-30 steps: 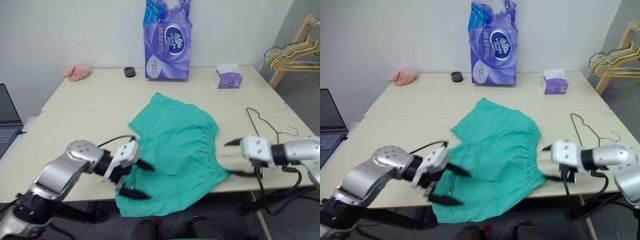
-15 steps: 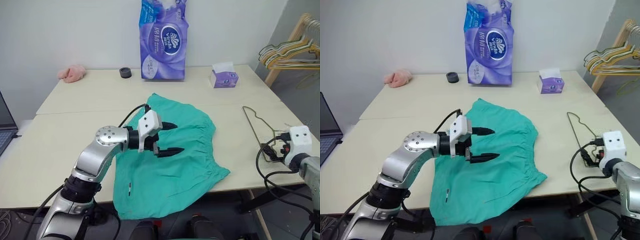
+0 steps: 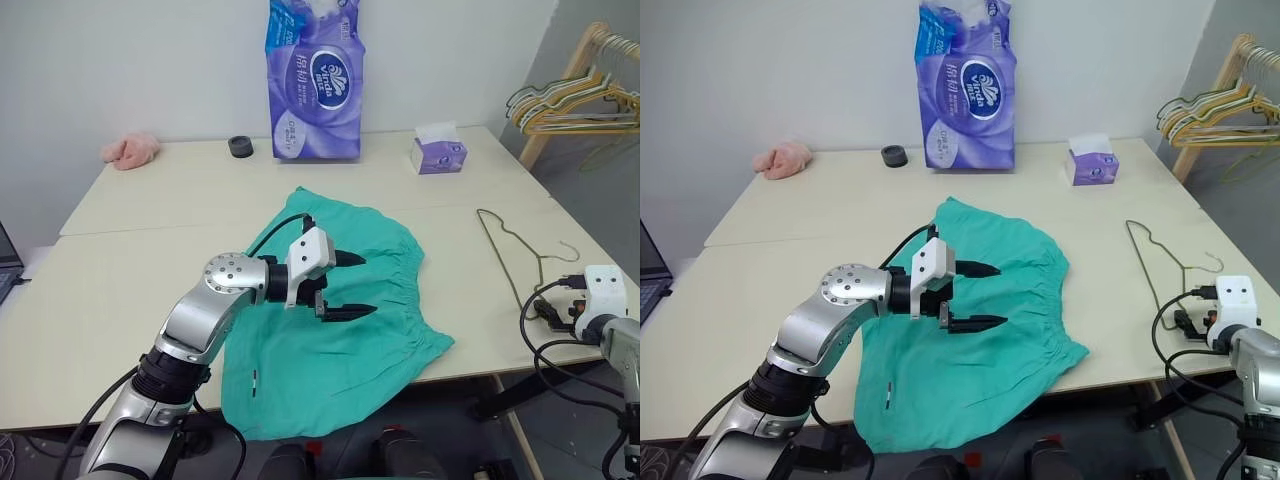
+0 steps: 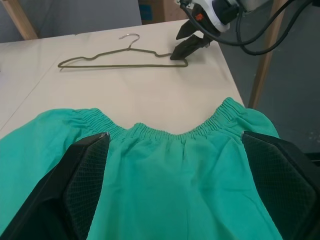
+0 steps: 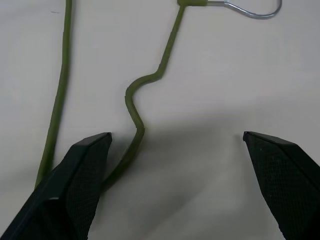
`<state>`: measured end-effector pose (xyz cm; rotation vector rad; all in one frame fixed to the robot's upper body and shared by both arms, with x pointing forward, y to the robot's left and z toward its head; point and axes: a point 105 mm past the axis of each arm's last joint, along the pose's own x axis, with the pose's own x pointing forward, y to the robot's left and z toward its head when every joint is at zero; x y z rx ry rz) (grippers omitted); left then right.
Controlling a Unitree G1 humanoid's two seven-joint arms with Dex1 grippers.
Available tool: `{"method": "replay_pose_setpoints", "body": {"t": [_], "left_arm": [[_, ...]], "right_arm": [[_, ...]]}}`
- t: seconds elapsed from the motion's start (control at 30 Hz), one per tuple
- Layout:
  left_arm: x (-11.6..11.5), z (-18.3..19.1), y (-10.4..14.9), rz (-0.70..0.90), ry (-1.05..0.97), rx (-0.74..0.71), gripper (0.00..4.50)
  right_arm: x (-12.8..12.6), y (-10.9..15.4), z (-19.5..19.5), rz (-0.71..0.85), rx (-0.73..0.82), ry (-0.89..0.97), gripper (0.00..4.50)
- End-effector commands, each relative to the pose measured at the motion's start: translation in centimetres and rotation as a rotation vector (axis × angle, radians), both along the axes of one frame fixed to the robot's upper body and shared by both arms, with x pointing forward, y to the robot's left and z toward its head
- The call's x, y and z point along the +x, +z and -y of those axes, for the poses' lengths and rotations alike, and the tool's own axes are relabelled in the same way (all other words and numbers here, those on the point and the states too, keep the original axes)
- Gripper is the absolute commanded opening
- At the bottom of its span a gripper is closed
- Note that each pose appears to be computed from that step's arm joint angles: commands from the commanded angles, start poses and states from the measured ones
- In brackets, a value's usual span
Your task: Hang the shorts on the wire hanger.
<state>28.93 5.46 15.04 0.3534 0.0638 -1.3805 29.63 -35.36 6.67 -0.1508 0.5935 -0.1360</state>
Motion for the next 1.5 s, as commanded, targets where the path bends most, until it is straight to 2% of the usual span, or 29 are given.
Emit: {"method": "replay_pose_setpoints", "body": {"t": [0.03, 0.13, 0.2, 0.27, 0.33, 0.47, 0.67, 0.77, 0.9, 1.0, 1.13, 1.3, 1.37, 1.5], "left_arm": [[-0.4, 0.5, 1.0, 0.049, -0.028, -0.002, 4.46], [-0.4, 0.6, 1.0, 0.053, -0.028, 0.003, 4.46], [-0.4, 0.6, 1.0, 0.056, -0.031, 0.006, 4.46], [-0.4, 0.6, 1.0, 0.056, -0.031, 0.007, 4.50], [-0.4, 0.6, 1.0, 0.055, -0.030, 0.007, 4.50], [-0.4, 0.7, 0.9, 0.055, -0.029, 0.009, 4.50], [-0.5, 0.6, 0.9, 0.055, -0.025, 0.009, 4.50], [-0.1, 0.5, 0.9, 0.056, -0.006, 0.002, 4.50], [1.0, 0.2, 1.1, 0.063, 0.056, -0.015, 4.50], [2.7, -0.5, 1.4, 0.047, 0.154, -0.038, 4.50], [5.5, -2.2, 2.9, 0.016, 0.277, -0.107, 4.50], [8.6, -4.8, 5.1, -0.059, 0.379, -0.197, 4.50], [8.8, -5.7, 5.0, -0.092, 0.357, -0.167, 4.50], [8.7, -7.4, 3.9, -0.171, 0.322, -0.086, 4.50]], "right_arm": [[0.6, -0.3, -0.5, -0.029, -0.010, 0.062, 4.50], [1.0, -1.1, -0.8, -0.072, 0.019, 0.081, 4.50], [1.3, -1.7, -1.1, -0.095, 0.100, 0.071, 4.50], [1.3, -2.2, -1.5, -0.125, 0.160, 0.077, 4.12], [1.0, -2.9, -2.0, -0.166, 0.206, 0.092, 3.57], [0.5, -4.3, -3.0, -0.231, 0.228, 0.127, 2.17], [0.7, -4.3, -3.3, -0.215, 0.202, 0.134, 0.11], [1.3, -3.4, -2.6, -0.169, 0.081, 0.151, 0.02], [2.1, -0.6, -2.1, -0.065, -0.092, 0.201, 0.02], [2.7, 2.2, -2.6, 0.016, -0.290, 0.306, 0.02], [3.3, 5.9, -6.1, 0.147, -0.595, 0.535, 0.02], [3.8, 8.4, -10.4, 0.317, -0.930, 0.782, 0.02], [3.8, 9.6, -12.5, 0.417, -1.084, 0.890, 0.02], [3.4, 10.4, -15.6, 0.574, -1.203, 1.026, 0.02]]}}
